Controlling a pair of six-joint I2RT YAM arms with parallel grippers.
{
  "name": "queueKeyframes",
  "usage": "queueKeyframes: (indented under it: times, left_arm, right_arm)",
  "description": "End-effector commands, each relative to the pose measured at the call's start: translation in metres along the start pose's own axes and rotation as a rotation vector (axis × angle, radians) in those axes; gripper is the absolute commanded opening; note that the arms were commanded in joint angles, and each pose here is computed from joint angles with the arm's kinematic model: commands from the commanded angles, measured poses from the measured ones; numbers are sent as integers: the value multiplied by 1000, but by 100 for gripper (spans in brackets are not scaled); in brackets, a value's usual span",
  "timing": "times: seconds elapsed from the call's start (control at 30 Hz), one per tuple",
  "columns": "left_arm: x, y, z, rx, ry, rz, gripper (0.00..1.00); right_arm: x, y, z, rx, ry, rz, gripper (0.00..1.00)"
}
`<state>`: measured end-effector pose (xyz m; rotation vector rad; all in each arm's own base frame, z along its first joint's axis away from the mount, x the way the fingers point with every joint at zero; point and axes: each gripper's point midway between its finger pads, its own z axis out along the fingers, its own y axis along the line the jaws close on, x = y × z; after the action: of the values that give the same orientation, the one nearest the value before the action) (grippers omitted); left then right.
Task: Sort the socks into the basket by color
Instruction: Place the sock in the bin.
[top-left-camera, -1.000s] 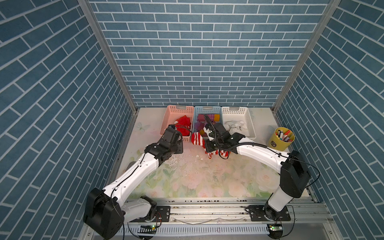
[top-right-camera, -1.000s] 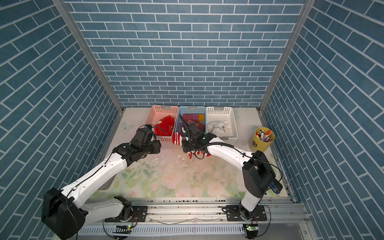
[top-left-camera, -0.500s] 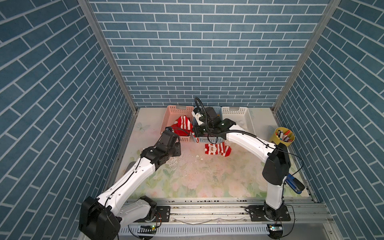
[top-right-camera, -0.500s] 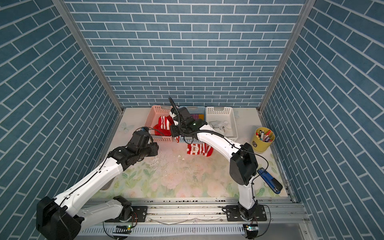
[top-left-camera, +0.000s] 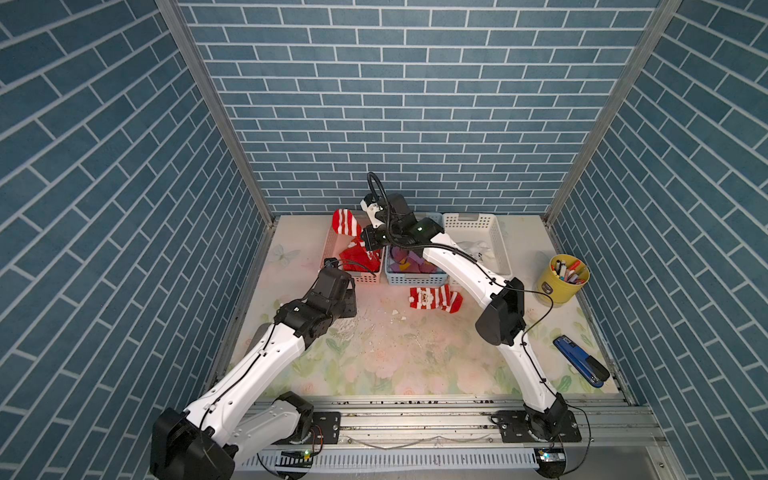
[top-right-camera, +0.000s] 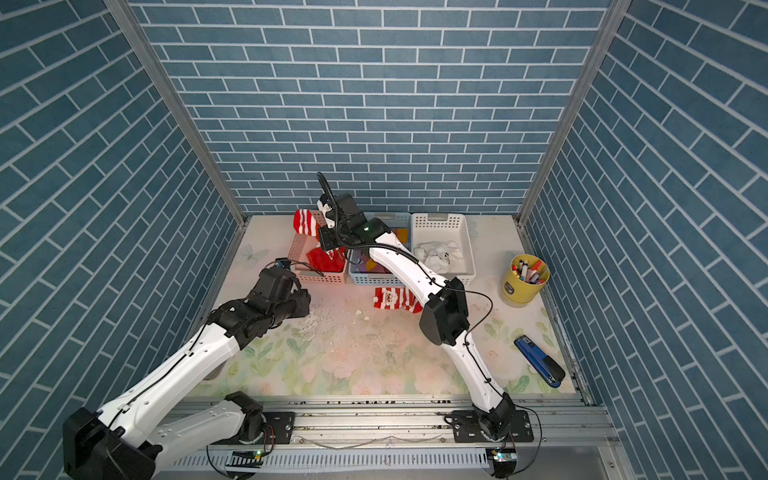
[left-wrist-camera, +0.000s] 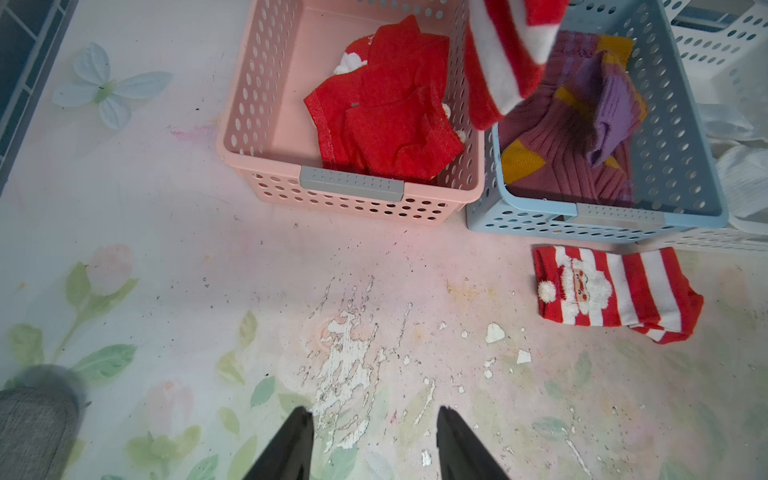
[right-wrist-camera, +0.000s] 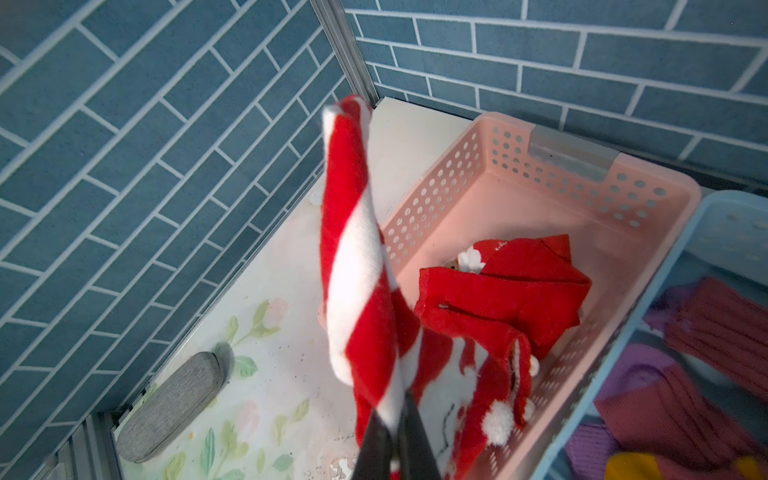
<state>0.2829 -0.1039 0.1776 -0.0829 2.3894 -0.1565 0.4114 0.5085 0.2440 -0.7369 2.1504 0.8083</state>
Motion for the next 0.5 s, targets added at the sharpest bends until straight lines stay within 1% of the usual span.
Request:
queueKeyframes:
  times: [0.0,0.27,0.47]
  left_arm:
    - [6,10,-2,-31,6,2,55]
    - [11,12,-5,-29,10,-2,55]
    - [11,13,-5,-33,12,-1,57]
  right_arm:
    - [6,-4,13,-4,22,32,0]
    - [7,-20,43,-4,-22,102,0]
    - [4,-38,50,51,-51,133,0]
